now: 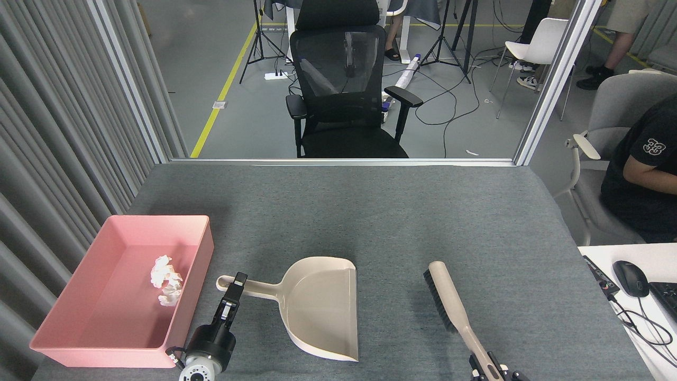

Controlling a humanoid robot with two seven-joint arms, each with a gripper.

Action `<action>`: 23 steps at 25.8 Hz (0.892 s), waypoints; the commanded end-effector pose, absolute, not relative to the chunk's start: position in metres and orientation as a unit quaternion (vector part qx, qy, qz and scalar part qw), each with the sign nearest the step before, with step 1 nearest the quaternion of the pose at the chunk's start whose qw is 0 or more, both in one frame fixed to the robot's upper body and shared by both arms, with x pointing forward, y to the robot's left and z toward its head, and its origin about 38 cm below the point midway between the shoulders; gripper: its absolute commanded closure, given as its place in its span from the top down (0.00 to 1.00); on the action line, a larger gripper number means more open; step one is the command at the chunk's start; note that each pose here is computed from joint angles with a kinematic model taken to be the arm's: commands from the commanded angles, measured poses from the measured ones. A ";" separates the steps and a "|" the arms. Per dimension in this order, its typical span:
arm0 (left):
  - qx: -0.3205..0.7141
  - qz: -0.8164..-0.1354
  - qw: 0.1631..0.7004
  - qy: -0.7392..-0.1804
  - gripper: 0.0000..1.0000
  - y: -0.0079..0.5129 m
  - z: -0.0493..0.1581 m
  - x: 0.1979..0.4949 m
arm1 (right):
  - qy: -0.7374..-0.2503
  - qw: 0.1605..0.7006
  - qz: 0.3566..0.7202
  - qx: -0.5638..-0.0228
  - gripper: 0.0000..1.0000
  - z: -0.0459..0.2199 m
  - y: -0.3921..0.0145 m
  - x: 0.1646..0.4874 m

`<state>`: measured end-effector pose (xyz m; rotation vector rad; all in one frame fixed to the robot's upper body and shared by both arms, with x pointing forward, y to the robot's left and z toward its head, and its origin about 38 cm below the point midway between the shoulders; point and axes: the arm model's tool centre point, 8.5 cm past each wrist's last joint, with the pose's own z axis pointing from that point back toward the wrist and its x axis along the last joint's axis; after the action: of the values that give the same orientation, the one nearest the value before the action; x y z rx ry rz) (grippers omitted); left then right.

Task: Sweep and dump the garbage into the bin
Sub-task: 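Bring the empty dustpan back with the left gripper and set it on the table, then lower the brush with the right gripper and open both grippers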

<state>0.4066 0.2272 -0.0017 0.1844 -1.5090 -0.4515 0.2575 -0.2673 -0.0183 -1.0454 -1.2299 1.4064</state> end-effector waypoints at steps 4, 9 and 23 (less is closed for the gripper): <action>0.076 -0.223 0.707 -0.667 0.72 0.220 -0.011 0.398 | -0.502 0.483 0.575 -0.428 0.55 -0.020 -0.268 0.261; 0.072 -0.237 0.713 -0.656 0.90 0.216 -0.021 0.386 | -0.502 0.487 0.572 -0.429 0.70 -0.020 -0.268 0.261; 0.114 -0.292 0.698 -0.644 0.97 0.229 -0.018 0.368 | -0.507 0.484 0.564 -0.437 0.98 -0.014 -0.274 0.259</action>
<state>0.3726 0.2260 -0.0226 0.2222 -1.4338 -0.6151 0.2603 -0.2719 -0.0155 -1.0576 -1.2339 1.3719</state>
